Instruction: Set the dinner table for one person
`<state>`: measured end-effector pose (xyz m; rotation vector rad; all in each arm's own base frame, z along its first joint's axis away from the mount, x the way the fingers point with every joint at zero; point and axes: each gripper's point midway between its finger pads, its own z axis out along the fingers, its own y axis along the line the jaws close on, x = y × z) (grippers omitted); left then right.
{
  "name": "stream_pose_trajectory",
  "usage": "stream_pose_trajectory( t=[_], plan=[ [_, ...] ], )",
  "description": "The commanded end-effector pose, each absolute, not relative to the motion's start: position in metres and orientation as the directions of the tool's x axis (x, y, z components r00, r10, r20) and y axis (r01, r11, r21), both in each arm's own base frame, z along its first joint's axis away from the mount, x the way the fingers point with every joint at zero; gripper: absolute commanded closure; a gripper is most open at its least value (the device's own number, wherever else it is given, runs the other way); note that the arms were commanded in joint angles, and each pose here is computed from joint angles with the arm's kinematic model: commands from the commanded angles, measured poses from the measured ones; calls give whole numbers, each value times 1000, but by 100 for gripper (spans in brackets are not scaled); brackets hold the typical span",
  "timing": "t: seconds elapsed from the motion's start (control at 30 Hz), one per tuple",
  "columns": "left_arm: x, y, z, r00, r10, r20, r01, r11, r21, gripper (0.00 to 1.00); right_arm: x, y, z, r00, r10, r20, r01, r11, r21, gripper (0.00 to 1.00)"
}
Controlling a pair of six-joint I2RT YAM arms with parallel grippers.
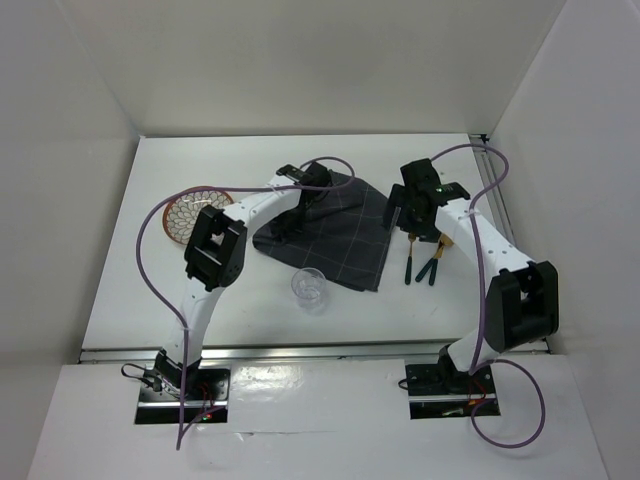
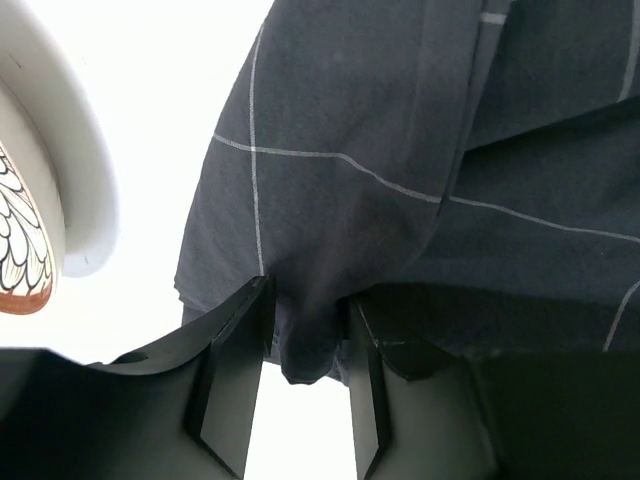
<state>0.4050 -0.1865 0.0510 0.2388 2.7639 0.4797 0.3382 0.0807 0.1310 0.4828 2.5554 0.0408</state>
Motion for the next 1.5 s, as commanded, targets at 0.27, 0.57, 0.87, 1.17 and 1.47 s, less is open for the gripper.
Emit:
stream_pose_trajectory(
  t=[0.27,0.57,0.87,1.17,1.47],
  plan=[
    [402,-192,59,-938,218,-271,130,943,307,34,278,139,88,-867,432,-247,336,874,351,0],
    [404,-194,65,-940,210,-269,123,944,305,100,257,172,54,-899,405,-165,336,881,332,0],
    [423,-186,108,-919,136,-369,52,972,229,100,249,183,22,-909,395,-133,356,902,243,1],
    [431,-182,128,-910,80,-407,25,990,137,100,266,186,5,-909,396,-132,367,909,196,10],
    [440,-175,144,-901,13,-433,-18,998,67,100,281,194,-6,-881,458,-119,433,882,184,57]
  ],
)
